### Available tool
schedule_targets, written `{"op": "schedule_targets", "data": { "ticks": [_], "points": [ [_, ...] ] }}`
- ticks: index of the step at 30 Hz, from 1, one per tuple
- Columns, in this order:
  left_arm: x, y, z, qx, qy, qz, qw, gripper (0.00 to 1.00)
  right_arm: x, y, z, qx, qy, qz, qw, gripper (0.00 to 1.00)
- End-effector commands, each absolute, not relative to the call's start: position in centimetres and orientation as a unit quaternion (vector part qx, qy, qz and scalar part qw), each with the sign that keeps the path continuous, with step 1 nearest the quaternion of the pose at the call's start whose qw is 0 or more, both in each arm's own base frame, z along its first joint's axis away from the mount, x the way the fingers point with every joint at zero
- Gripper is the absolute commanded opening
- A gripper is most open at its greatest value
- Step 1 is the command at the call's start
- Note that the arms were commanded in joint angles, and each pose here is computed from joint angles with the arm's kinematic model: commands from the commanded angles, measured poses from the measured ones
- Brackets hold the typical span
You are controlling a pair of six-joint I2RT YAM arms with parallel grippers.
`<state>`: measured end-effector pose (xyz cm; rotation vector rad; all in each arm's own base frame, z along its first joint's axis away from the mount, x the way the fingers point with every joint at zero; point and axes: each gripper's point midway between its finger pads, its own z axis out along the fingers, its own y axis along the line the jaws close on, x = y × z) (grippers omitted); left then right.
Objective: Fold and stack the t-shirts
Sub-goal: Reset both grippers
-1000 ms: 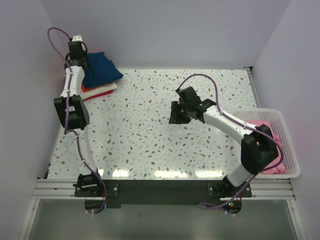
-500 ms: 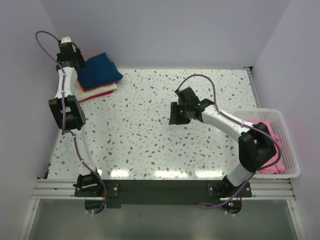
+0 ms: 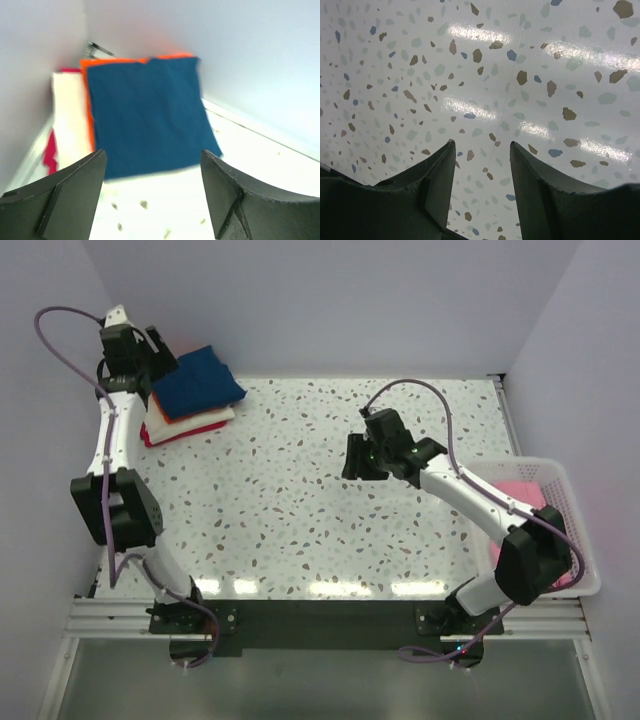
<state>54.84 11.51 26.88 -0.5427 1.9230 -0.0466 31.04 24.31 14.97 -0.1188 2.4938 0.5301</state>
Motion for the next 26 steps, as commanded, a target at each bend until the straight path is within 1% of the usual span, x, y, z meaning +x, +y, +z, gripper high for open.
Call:
{"op": "schedule_targets", "data": {
  "ticks": [1, 2, 3, 4, 5, 6, 7, 8, 9, 10, 11, 12, 13, 14, 18, 22, 26],
  "points": [
    [52.1, 4.1, 29.0, -0.192, 0.796, -0.091, 0.566, 0.80, 31.4, 23.3, 18.1, -0.040, 0.918, 0.193, 0.343, 0.52],
    [50.3, 2.6, 30.8, -0.183, 0.787, -0.098, 0.581, 0.81, 31.4, 23.1, 18.2, -0.038, 0.918, 0.188, 0.348, 0.52],
    [48.9, 1.0, 28.0, -0.179, 0.804, -0.100, 0.558, 0.81, 31.4, 22.8, 18.5, -0.035, 0.917, 0.187, 0.352, 0.52],
    [47.9, -2.6, 27.9, -0.148, 0.807, -0.118, 0.560, 0.81, 31.4, 22.5, 18.9, -0.034, 0.914, 0.183, 0.360, 0.52],
    [46.1, -4.4, 29.0, -0.134, 0.800, -0.131, 0.570, 0.81, 31.3, 22.3, 19.1, -0.033, 0.913, 0.181, 0.363, 0.52],
    [44.5, -5.3, 25.9, -0.138, 0.816, -0.120, 0.548, 0.81, 31.2, 22.1, 19.3, -0.032, 0.913, 0.178, 0.365, 0.52],
    [43.1, -8.4, 25.5, -0.113, 0.819, -0.139, 0.545, 0.81, 31.1, 21.7, 20.0, -0.029, 0.909, 0.177, 0.377, 0.52],
    [41.4, -9.6, 26.2, -0.106, 0.811, -0.153, 0.554, 0.81, 31.0, 21.4, 20.2, -0.027, 0.908, 0.174, 0.381, 0.52],
    [39.9, -10.7, 23.6, -0.107, 0.823, -0.160, 0.534, 0.81, 30.9, 21.1, 20.2, -0.025, 0.907, 0.170, 0.385, 0.52],
    [38.4, -13.6, 23.3, -0.082, 0.825, -0.181, 0.529, 0.81, 30.7, 20.8, 20.4, -0.024, 0.906, 0.169, 0.388, 0.52],
    [37.1, -14.9, 23.5, -0.071, 0.821, -0.193, 0.532, 0.81, 30.6, 20.4, 21.0, -0.021, 0.901, 0.166, 0.399, 0.52],
    [36.1, -15.4, 22.0, -0.074, 0.829, -0.180, 0.525, 0.81, 30.4, 20.0, 20.9, -0.020, 0.900, 0.164, 0.402, 0.52],
    [34.4, -18.2, 21.5, -0.045, 0.834, -0.196, 0.514, 0.81, 30.3, 19.8, 21.0, -0.015, 0.898, 0.163, 0.408, 0.51],
    [33.5, -19.3, 21.2, -0.035, 0.836, -0.200, 0.510, 0.81, 30.2, 19.5, 21.7, -0.010, 0.892, 0.165, 0.420, 0.51],
    [30.9, -21.9, 19.3, -0.008, 0.845, -0.215, 0.489, 0.81, 29.6, 18.2, 21.2, 0.003, 0.889, 0.152, 0.432, 0.51],
    [30.0, -23.2, 19.9, 0.011, 0.841, -0.231, 0.490, 0.81, 29.4, 17.5, 21.5, 0.008, 0.884, 0.148, 0.443, 0.49],
    [29.6, -23.4, 20.8, 0.028, 0.835, -0.236, 0.497, 0.81, 29.2, 16.8, 21.9, 0.016, 0.886, 0.132, 0.444, 0.49]
  ]
}}
